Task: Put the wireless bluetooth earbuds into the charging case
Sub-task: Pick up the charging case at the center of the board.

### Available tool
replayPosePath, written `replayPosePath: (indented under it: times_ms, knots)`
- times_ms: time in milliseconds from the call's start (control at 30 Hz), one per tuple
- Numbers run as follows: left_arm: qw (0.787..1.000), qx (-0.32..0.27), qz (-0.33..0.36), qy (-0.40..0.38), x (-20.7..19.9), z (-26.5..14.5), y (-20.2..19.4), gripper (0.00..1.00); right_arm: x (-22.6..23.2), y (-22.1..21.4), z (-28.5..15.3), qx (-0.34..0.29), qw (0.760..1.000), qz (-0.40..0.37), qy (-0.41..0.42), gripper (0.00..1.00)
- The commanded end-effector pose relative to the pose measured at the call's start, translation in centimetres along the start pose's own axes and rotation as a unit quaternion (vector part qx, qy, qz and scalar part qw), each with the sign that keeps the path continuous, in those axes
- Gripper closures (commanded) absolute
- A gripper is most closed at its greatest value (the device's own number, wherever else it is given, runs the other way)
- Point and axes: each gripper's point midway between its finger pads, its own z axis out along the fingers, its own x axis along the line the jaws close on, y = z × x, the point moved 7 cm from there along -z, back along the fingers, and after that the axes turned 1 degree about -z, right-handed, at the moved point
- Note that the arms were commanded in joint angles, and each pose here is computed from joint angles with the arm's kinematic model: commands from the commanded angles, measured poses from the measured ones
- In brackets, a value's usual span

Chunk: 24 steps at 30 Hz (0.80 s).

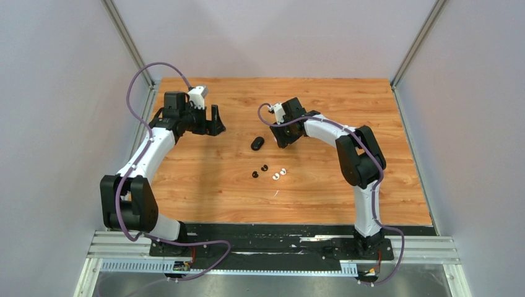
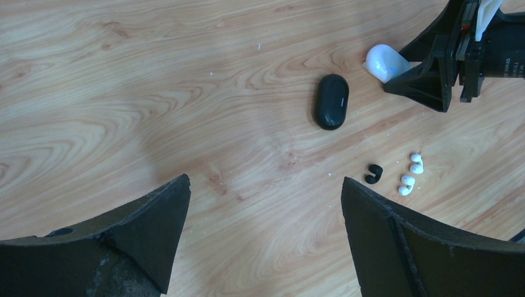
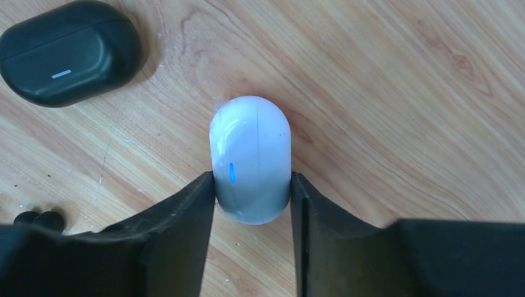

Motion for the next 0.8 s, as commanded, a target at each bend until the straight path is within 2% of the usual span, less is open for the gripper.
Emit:
replayPosePath:
  times_ms: [0, 67, 200, 300, 400, 567, 667, 767]
  knots:
    - [1.0, -0.02, 0.001, -0.014, -0.1, 0.5, 1.1, 0.04, 0.0, 0.9, 0.1, -0.013, 1.0, -0.022, 0.007, 0.64]
    - [0.999, -0.021, 0.002, -0.03, -0.4, 0.7, 1.3, 0.04, 0.1, 1.2, -0.3, -0.016, 0.999, -0.042, 0.016, 0.75]
    - [0.994, -0.032, 0.013, -0.099, -1.6, 1.2, 2.3, 0.04, -0.2, 2.2, -2.8, -0.055, 0.987, -0.149, 0.016, 0.87]
    - [0.983, -0.039, 0.042, -0.176, -3.5, 1.6, 3.6, 0.01, -0.9, 3.3, -5.9, -0.146, 0.955, -0.259, -0.023, 0.9]
    - [0.968, -0.06, 0.081, -0.228, -5.3, 1.8, 4.9, 0.02, -0.5, 4.4, -9.7, -0.241, 0.918, -0.314, -0.022, 0.9]
    - [0.939, -0.104, 0.117, -0.306, -8.9, 2.5, 6.7, 0.06, 1.0, 7.8, -14.4, -0.351, 0.882, -0.314, -0.018, 0.9]
    - [0.924, -0.125, 0.124, -0.34, -10.6, 2.6, 7.9, 0.16, 1.8, 9.8, -16.1, -0.389, 0.869, -0.305, -0.021, 0.89]
    - [0.915, -0.13, 0.121, -0.363, -12.2, 3.2, 8.7, 0.17, 2.7, 11.2, -17.0, -0.413, 0.857, -0.308, -0.029, 0.88]
